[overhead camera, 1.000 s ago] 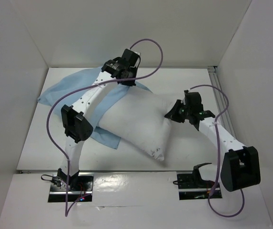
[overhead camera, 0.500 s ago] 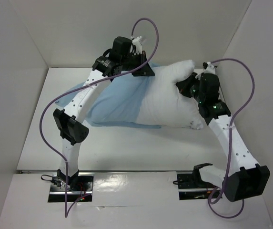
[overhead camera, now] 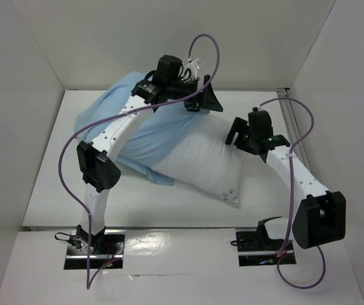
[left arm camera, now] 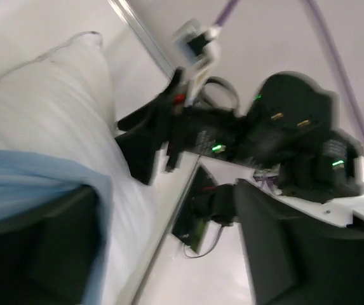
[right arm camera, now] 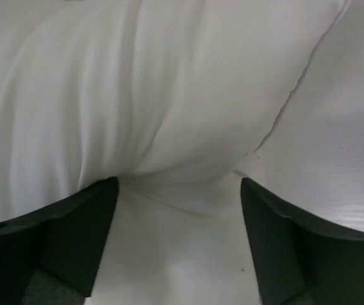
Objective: Put the pillow into the pillowcase
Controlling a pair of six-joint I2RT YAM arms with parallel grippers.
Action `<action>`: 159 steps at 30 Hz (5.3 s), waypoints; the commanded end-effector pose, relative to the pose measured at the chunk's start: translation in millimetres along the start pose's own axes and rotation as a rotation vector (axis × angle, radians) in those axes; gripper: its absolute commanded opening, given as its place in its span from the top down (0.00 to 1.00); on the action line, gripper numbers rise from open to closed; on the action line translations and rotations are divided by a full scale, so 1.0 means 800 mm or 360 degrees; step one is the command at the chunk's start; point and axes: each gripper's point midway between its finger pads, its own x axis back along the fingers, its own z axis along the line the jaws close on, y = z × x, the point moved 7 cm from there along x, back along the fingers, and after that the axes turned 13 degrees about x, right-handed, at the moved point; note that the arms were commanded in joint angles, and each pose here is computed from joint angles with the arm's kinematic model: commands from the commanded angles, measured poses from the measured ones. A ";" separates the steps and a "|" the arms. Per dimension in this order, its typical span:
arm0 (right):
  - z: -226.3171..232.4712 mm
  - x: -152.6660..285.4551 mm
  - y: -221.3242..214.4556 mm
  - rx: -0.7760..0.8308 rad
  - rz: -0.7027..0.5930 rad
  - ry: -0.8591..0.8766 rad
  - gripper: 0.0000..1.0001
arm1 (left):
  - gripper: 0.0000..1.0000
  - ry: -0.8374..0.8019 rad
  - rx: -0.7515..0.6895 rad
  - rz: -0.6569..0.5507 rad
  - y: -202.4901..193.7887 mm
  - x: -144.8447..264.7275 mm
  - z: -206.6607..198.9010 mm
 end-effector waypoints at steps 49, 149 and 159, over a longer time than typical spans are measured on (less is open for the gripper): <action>0.018 0.118 0.022 0.0400 0.0122 0.0161 0.00 | 0.14 0.1286 0.0873 -0.0830 -0.264 0.137 0.285; 0.114 -0.008 -0.113 0.0275 0.0460 0.0560 1.00 | 1.00 0.1384 0.0318 -0.0497 -0.024 0.241 0.157; 0.169 0.084 0.011 0.0365 -0.0051 0.0663 1.00 | 1.00 0.0611 0.0033 -0.0159 -0.011 0.107 0.028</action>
